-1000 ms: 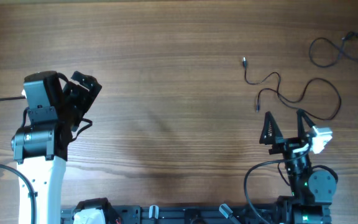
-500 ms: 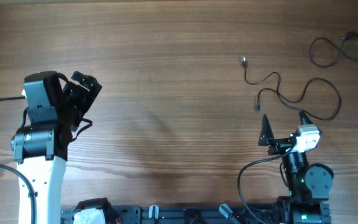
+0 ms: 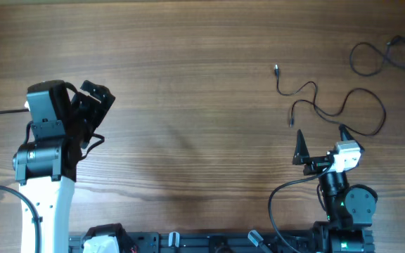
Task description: Untangle cables
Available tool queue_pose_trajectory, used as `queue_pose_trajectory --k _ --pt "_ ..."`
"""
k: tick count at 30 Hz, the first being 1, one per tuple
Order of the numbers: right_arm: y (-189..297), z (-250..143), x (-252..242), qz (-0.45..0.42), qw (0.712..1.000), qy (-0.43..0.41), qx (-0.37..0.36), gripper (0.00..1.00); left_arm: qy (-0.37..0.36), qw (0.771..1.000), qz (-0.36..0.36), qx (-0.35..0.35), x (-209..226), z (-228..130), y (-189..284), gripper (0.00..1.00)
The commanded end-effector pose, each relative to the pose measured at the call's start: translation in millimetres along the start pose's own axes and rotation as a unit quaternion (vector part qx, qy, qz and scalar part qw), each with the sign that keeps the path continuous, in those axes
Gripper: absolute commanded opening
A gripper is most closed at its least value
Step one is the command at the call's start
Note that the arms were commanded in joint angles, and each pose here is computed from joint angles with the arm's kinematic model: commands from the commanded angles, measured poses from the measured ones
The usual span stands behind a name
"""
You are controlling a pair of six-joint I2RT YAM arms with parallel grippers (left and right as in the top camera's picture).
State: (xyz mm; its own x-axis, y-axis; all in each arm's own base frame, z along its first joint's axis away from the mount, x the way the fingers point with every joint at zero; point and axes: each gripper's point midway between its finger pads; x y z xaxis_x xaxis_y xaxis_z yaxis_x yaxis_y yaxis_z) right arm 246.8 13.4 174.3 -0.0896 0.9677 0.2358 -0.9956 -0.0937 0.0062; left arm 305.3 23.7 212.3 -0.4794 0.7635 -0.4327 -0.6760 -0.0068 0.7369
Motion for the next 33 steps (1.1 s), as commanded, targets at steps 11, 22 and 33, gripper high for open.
queue_pose_trajectory --k 11,22,33 --pt "1 3 -2 -0.006 1.000 0.005 -0.009 1.00 -0.058 0.989 -0.112 -0.077 -23 -31 73 1.00" --pt "1 3 -2 -0.006 1.000 0.005 -0.009 1.00 -0.059 0.983 -0.103 -0.140 42 -84 118 1.00" --pt "1 3 -2 -0.006 1.000 0.005 -0.009 1.00 -0.083 0.951 -0.179 -0.240 32 -76 112 1.00"
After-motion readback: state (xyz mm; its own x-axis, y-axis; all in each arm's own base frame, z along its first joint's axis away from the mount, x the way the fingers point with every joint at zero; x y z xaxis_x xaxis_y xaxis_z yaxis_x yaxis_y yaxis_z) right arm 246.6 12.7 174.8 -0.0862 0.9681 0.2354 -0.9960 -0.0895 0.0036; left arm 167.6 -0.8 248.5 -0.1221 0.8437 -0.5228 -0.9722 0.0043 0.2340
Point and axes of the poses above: each gripper's point midway between its finger pads, its own y axis back along the fingers, its own x axis along the line the jaws close on, z = x × y, and after that the axes turned 15 degrees about -y, right-handed
